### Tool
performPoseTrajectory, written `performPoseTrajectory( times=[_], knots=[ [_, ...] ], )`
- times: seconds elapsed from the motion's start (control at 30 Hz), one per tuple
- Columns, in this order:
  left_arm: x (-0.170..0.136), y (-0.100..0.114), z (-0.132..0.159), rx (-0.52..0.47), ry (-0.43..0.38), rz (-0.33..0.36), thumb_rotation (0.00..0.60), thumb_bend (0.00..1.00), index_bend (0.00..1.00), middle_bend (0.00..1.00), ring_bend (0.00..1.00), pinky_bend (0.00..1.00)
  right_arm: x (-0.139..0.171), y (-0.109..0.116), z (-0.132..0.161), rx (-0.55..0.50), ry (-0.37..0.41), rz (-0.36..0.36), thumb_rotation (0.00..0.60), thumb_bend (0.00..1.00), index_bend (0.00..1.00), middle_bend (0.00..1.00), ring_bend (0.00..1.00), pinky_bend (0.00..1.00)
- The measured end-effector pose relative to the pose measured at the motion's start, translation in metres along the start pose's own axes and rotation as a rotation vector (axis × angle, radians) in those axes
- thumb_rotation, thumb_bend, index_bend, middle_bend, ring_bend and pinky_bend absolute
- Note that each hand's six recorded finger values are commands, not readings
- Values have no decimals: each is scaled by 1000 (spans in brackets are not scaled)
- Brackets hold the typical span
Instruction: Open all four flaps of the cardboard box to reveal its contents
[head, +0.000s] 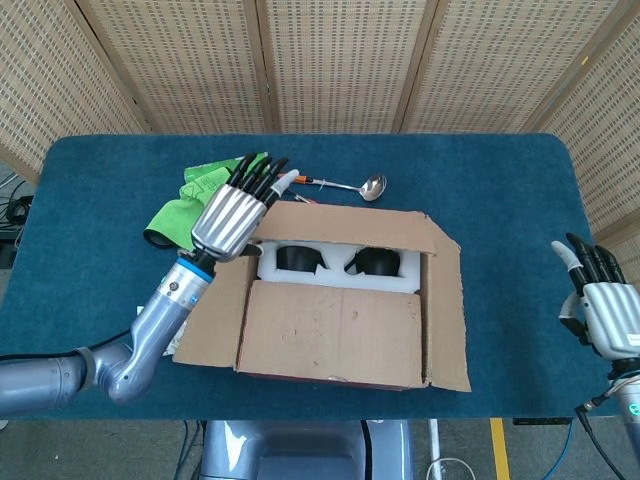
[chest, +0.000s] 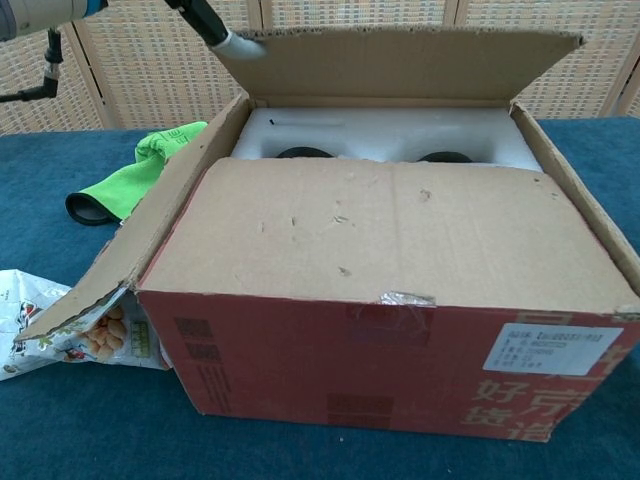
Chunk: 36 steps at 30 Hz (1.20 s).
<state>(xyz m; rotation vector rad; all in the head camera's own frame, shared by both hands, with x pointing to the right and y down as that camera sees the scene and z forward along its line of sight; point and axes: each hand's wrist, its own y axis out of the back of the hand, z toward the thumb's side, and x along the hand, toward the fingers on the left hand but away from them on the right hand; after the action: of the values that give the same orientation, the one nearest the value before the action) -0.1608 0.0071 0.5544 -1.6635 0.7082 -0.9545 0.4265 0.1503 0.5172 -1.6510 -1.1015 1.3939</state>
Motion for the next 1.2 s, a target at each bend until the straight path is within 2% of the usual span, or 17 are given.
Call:
performPoseTrajectory(
  times=[0.17, 0.43, 0.87, 1.03, 1.2],
  knots=[
    [18, 9, -8, 12, 23, 12, 502, 266, 0, 0, 0, 0, 0, 2, -2, 7, -4, 0, 600, 1000, 35, 0, 0, 0],
    [47, 11, -8, 26, 55, 9, 501, 263, 0, 0, 0, 0, -1, 4, -5, 13, -13, 0, 600, 1000, 35, 0, 0, 0],
    [100, -5, -15, 122, 163, -8, 503, 263, 0, 0, 0, 0, -1, 9, -15, 29, -48, -1, 600, 1000, 35, 0, 0, 0],
    [110, -12, -14, 129, 194, -19, 502, 262, 0, 0, 0, 0, -1, 11, -17, 29, -54, -1, 600, 1000, 35, 0, 0, 0],
    [110, -7, -17, 123, 199, -5, 502, 259, 0, 0, 0, 0, 0, 10, -18, 27, -55, 1, 600, 1000, 35, 0, 0, 0]
  ],
)
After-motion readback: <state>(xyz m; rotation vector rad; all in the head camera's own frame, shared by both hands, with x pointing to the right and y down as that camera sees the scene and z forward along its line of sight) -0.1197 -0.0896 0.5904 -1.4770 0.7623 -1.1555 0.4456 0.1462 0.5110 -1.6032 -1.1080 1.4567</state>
